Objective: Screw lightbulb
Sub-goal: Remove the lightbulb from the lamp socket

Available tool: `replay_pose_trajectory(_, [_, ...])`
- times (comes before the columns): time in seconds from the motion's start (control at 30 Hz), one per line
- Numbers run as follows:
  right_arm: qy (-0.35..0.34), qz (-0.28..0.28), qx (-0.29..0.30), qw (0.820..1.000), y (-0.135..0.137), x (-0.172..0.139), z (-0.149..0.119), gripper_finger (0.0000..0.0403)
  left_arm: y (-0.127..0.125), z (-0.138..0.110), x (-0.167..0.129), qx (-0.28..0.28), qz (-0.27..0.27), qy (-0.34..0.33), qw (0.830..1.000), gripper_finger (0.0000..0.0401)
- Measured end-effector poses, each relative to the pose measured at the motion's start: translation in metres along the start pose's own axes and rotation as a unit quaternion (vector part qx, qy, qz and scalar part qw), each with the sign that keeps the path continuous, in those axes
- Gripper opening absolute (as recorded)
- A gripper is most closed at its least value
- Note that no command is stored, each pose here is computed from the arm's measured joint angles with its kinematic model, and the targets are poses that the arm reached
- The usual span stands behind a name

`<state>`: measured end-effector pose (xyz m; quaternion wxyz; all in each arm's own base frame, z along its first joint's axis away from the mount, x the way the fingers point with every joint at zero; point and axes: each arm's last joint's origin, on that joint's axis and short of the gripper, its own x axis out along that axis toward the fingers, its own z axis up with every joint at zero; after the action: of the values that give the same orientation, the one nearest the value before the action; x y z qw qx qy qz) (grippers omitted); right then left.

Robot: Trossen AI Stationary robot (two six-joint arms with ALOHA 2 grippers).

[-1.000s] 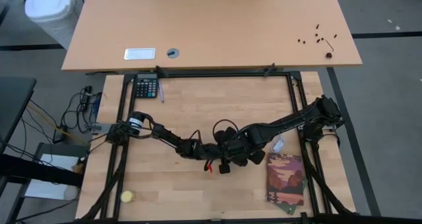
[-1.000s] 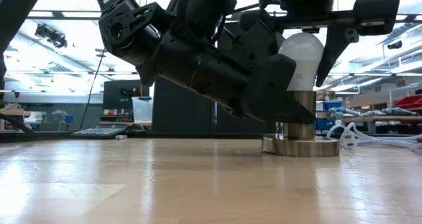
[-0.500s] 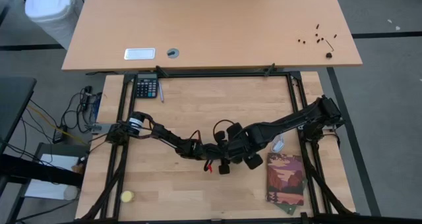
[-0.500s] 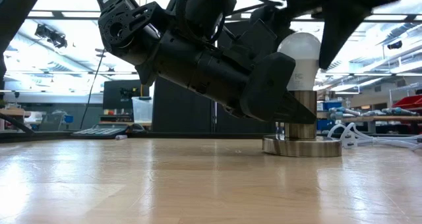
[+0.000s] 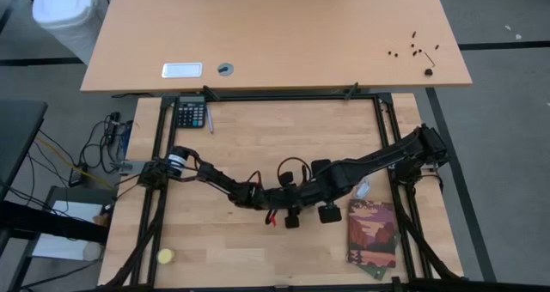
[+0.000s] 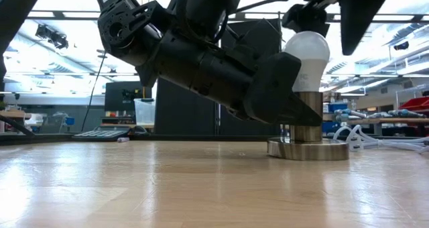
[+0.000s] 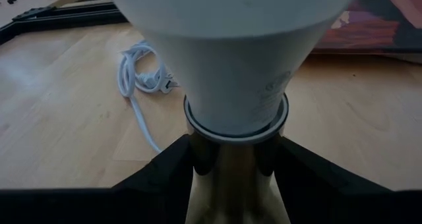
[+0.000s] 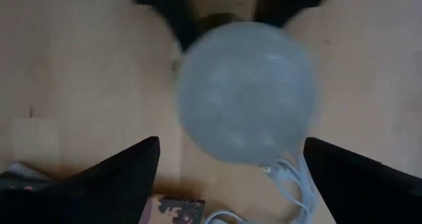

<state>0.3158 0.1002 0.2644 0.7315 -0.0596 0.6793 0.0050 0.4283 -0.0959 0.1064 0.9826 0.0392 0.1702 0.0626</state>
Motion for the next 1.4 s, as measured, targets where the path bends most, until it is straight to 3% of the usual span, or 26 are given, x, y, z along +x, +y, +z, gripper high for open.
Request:
replay_pose_trajectory(0.33, [-0.069,-0.043,0.081,0.993,0.006,-0.035,-0.020,0.0385,0.000,0.000,0.000,-0.001,-0.002,0.003,1.000,0.0191])
replay_pose_trajectory(0.57, [-0.090,-0.074,0.174,0.978,0.013,-0.046,-0.053,0.0384,0.000,-0.001,0.000,-0.002,-0.002,0.004,1.000,0.0191])
replay_pose_trajectory(0.67, [-0.107,-0.060,0.220,0.968,0.019,-0.037,-0.071,0.0385,0.000,-0.001,0.000,-0.003,-0.002,0.004,1.000,0.0191])
replay_pose_trajectory(0.83, [-0.139,-0.021,0.336,0.931,0.022,-0.012,-0.084,0.0381,0.001,-0.001,0.000,-0.013,0.018,0.004,1.000,0.0191])
replay_pose_trajectory(0.97, [-0.185,-0.010,0.324,0.928,0.030,0.007,-0.072,0.0373,0.002,0.000,0.000,-0.018,0.029,0.003,0.999,0.0191])
replay_pose_trajectory(1.23, [-0.257,-0.134,0.280,0.915,0.056,0.047,-0.052,0.0371,0.002,0.000,0.000,-0.030,0.036,0.001,0.999,0.0191])
replay_pose_trajectory(1.4, [-0.290,-0.184,0.268,0.900,0.068,0.060,-0.059,0.0371,0.002,-0.001,0.000,-0.038,0.036,0.001,0.999,0.0191])
